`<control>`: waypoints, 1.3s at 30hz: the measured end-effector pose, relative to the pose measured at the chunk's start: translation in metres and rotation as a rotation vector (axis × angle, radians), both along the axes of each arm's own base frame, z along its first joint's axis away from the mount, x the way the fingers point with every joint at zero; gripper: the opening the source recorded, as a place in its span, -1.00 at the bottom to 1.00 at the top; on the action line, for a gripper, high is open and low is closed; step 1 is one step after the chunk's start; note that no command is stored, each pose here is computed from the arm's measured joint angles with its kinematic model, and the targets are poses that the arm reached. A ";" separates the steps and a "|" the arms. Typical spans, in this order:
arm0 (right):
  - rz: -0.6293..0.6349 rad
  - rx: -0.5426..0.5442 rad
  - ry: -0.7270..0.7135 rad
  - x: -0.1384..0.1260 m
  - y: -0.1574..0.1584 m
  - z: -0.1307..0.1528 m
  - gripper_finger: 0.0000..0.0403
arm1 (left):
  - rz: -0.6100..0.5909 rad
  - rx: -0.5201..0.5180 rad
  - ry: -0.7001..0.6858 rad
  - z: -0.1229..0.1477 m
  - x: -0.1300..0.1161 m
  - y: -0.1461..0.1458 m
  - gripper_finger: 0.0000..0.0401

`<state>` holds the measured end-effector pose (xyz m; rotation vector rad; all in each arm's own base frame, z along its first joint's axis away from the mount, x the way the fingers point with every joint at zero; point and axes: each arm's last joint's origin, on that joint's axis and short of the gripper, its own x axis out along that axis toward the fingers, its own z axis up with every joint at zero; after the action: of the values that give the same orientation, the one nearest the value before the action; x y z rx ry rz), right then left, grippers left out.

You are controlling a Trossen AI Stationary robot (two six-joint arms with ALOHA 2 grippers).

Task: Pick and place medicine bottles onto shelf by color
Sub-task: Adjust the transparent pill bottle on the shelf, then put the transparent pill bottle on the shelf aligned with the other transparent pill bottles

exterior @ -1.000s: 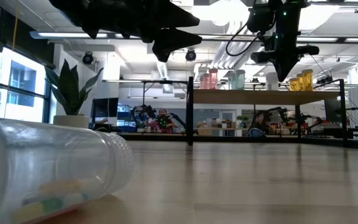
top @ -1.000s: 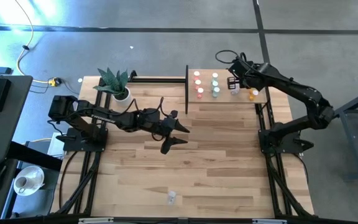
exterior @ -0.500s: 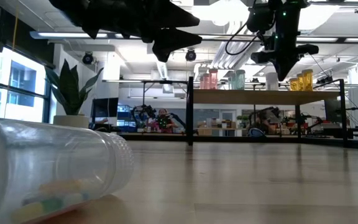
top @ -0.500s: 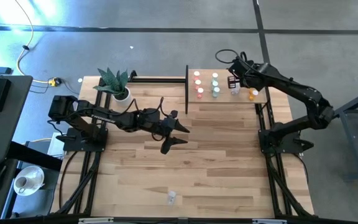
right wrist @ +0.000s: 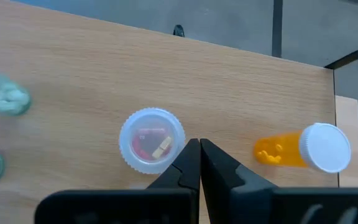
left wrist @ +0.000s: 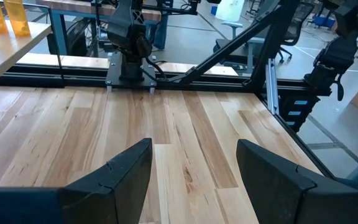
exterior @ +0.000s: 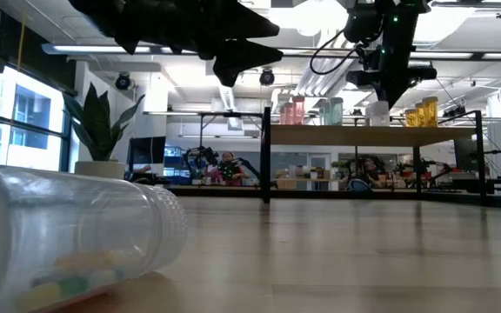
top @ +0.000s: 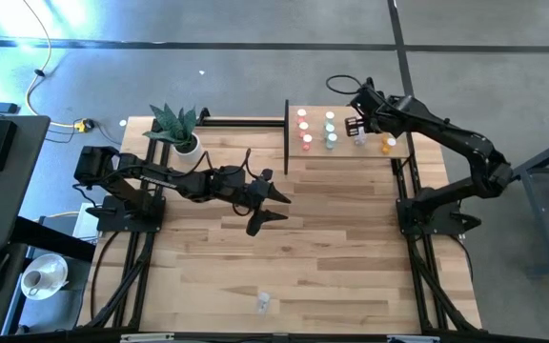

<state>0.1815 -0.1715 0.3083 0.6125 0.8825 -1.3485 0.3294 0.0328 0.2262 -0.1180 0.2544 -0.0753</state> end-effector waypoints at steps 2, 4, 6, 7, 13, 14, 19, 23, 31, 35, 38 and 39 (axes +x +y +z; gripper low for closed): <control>0.006 0.000 0.002 0.000 0.000 0.000 -1.00 | 0.000 0.002 0.000 0.000 0.000 0.000 0.12; 0.007 0.001 0.001 0.000 0.000 0.000 -1.00 | 0.000 0.001 0.000 0.000 0.000 0.000 0.12; 0.033 0.006 0.009 0.001 0.000 0.000 -1.00 | 0.000 0.002 0.000 0.000 0.000 0.000 0.12; 0.045 0.009 0.013 0.001 0.000 0.000 -1.00 | 0.000 0.001 0.000 0.000 0.000 0.000 0.12; 0.039 -0.012 0.037 0.000 0.000 0.000 -1.00 | 0.000 0.001 0.000 0.000 0.000 0.000 0.12; 0.043 -0.011 0.040 0.000 0.000 0.000 -1.00 | 0.000 0.000 0.000 0.000 0.000 0.000 0.12; 0.046 -0.025 0.027 -0.003 0.003 0.005 -1.00 | 0.000 0.000 0.000 0.000 0.000 0.000 0.12; 0.067 -0.063 -0.007 -0.011 0.012 0.017 -1.00 | 0.002 -0.006 0.004 0.001 -0.001 0.000 0.12; 0.311 -0.126 -0.101 -0.015 0.064 0.045 -1.00 | 0.002 -0.022 0.073 0.015 -0.017 -0.004 0.12; 0.455 -0.110 -0.148 -0.005 0.097 0.048 -1.00 | -0.023 -0.014 0.110 0.018 -0.023 -0.014 0.12; 0.553 -0.104 -0.164 0.005 0.122 0.047 -1.00 | -0.031 0.016 0.129 0.018 -0.025 -0.022 0.12; 0.576 -0.103 -0.169 0.008 0.130 0.047 -1.00 | -0.024 0.023 0.145 0.017 -0.026 -0.025 0.12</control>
<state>0.1894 -0.0415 0.3550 0.3457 0.7684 -0.8027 0.3037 0.0079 0.2428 -0.0975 0.4013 -0.0883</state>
